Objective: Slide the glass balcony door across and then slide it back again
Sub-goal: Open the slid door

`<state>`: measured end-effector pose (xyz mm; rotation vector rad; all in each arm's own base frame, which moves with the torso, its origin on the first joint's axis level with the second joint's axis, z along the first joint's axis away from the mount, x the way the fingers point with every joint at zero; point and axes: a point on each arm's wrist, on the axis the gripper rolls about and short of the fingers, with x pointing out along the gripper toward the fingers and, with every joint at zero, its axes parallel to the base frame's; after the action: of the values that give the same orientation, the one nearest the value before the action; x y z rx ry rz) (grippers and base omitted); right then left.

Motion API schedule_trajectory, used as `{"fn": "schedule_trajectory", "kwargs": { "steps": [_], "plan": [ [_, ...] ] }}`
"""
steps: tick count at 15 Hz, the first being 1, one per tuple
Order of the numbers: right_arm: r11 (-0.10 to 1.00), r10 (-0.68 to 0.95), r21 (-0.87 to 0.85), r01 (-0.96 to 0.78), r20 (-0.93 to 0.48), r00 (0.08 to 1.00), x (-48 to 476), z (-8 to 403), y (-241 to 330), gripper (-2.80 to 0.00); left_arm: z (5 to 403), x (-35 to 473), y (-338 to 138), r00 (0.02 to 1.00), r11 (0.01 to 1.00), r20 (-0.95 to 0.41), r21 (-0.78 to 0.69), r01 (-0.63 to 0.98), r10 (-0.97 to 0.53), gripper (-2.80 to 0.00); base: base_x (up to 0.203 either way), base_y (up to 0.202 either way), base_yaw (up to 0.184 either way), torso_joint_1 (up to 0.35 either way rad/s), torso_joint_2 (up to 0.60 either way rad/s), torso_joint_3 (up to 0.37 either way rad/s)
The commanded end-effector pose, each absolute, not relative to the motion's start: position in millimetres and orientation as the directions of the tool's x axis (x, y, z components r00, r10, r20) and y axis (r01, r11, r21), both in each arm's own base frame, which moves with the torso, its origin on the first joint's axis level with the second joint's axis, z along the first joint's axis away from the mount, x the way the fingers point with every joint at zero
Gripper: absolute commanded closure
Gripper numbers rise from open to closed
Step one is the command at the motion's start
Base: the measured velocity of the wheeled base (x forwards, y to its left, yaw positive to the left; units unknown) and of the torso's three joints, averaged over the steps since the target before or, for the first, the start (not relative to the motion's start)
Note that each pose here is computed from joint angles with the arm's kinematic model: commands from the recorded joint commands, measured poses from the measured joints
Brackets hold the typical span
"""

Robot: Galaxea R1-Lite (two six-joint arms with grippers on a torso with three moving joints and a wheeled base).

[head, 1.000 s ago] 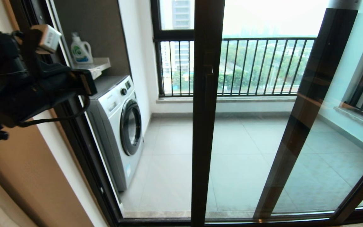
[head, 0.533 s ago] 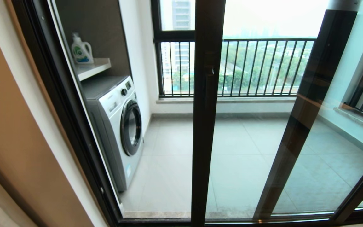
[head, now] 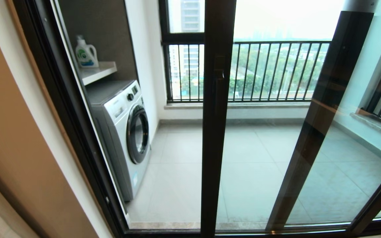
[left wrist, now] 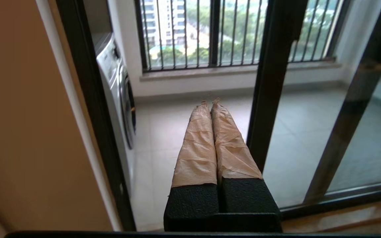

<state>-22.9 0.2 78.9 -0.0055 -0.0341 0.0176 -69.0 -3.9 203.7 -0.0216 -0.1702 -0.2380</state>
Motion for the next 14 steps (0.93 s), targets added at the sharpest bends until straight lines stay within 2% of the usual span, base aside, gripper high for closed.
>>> {"fn": "schedule_trajectory", "kwargs": {
  "steps": [1,4,5,7,14],
  "plan": [
    [1.000,0.018,-0.005,-0.018,0.021,1.000,-22,76,0,0.00,142,-55,-4,0.983,0.986,0.080,0.046,0.160,-0.163,0.00,0.000,0.000,0.000,0.000,0.00,0.000],
    [1.000,0.018,-0.005,-0.018,0.021,1.000,-22,76,0,0.00,75,-25,-2,0.994,0.988,-0.068,0.121,0.096,-0.088,0.00,0.000,0.000,0.000,0.000,0.00,0.000],
    [1.000,0.018,-0.006,-0.018,0.021,1.000,-22,76,0,0.00,67,-22,-2,0.994,0.990,-0.083,0.112,0.081,-0.072,0.00,0.000,0.000,0.000,0.000,0.00,0.000],
    [1.000,0.018,-0.005,-0.018,0.021,1.000,-22,76,0,0.00,75,-23,-1,0.999,0.994,-0.025,0.097,0.043,-0.041,0.00,0.000,0.000,0.000,0.000,0.00,0.000],
    [1.000,0.018,-0.006,-0.018,0.021,1.000,-22,76,0,0.00,75,-23,-1,0.999,0.998,-0.018,0.054,0.038,-0.037,0.00,0.000,0.000,0.000,0.000,0.00,0.000]
  ]
}}
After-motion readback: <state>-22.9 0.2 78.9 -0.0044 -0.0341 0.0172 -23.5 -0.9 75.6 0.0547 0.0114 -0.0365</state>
